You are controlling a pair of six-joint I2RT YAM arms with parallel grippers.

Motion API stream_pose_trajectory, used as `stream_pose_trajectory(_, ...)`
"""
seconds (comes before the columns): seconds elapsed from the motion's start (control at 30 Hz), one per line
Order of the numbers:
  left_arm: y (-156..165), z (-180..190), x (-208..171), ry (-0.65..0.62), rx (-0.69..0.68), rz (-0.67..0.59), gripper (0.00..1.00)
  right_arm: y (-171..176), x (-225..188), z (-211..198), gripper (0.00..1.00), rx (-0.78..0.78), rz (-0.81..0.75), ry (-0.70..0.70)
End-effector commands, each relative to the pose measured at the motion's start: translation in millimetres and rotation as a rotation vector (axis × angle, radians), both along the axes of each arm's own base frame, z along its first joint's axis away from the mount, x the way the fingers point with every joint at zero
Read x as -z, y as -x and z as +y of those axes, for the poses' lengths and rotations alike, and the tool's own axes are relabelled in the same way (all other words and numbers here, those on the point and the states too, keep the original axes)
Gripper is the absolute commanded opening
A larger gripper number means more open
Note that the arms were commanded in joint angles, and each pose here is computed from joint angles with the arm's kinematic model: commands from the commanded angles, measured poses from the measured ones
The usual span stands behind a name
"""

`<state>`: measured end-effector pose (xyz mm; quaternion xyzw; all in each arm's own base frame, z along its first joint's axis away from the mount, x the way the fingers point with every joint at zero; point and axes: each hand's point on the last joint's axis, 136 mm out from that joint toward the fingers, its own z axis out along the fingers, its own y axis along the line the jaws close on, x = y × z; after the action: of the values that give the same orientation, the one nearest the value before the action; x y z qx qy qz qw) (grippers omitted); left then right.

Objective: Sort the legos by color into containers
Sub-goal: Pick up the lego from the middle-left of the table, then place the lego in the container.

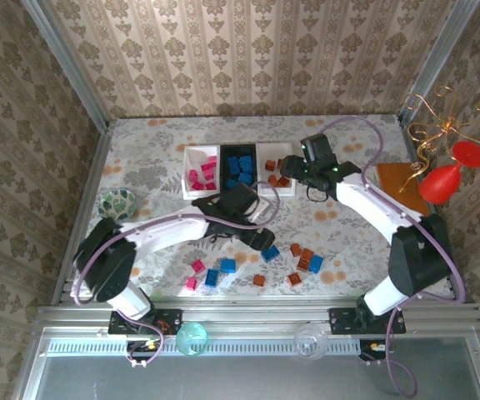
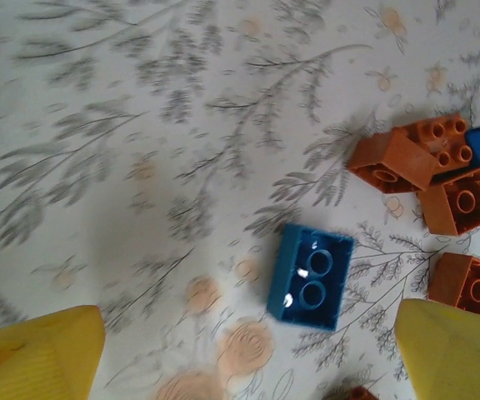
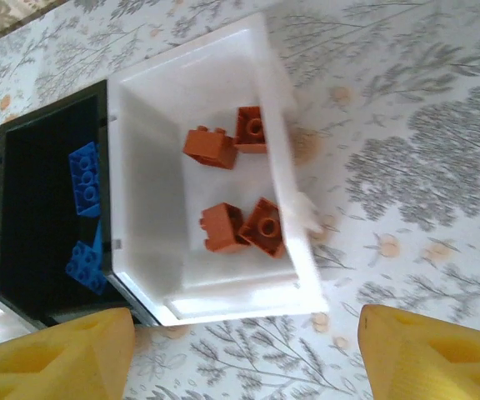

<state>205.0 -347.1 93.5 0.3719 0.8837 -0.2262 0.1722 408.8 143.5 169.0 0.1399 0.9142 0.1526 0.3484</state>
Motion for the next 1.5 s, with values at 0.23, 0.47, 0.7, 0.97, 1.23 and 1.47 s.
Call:
stream_pose_trajectory(0.23, 26, -40, 34, -0.123, 0.212, 0.009, 0.84, 13, -19, -29, 0.73, 0.077, -0.058, -0.021)
stream_pose_trajectory(0.47, 41, -30, 66, -0.259, 0.26, -0.004, 0.73, 9, -20, -41, 0.73, 0.099, -0.061, -0.036)
stream_pose_trajectory(0.7, 35, -25, 78, -0.302, 0.244, -0.047, 0.5, 7, -28, -47, 0.74, 0.111, -0.078, -0.045)
stream_pose_trajectory(0.97, 6, -21, 52, -0.217, 0.128, -0.107, 0.27, 9, -24, -48, 0.74, 0.111, -0.07, -0.042)
stream_pose_trajectory(1.23, -108, 18, -51, 0.004, -0.268, -0.303, 0.28, 19, -5, -43, 0.74, 0.088, -0.02, -0.048)
stream_pose_trajectory(1.47, -206, 44, -69, 0.018, -0.489, -0.317, 0.28, 45, 7, -36, 0.73, 0.032, 0.028, -0.024)
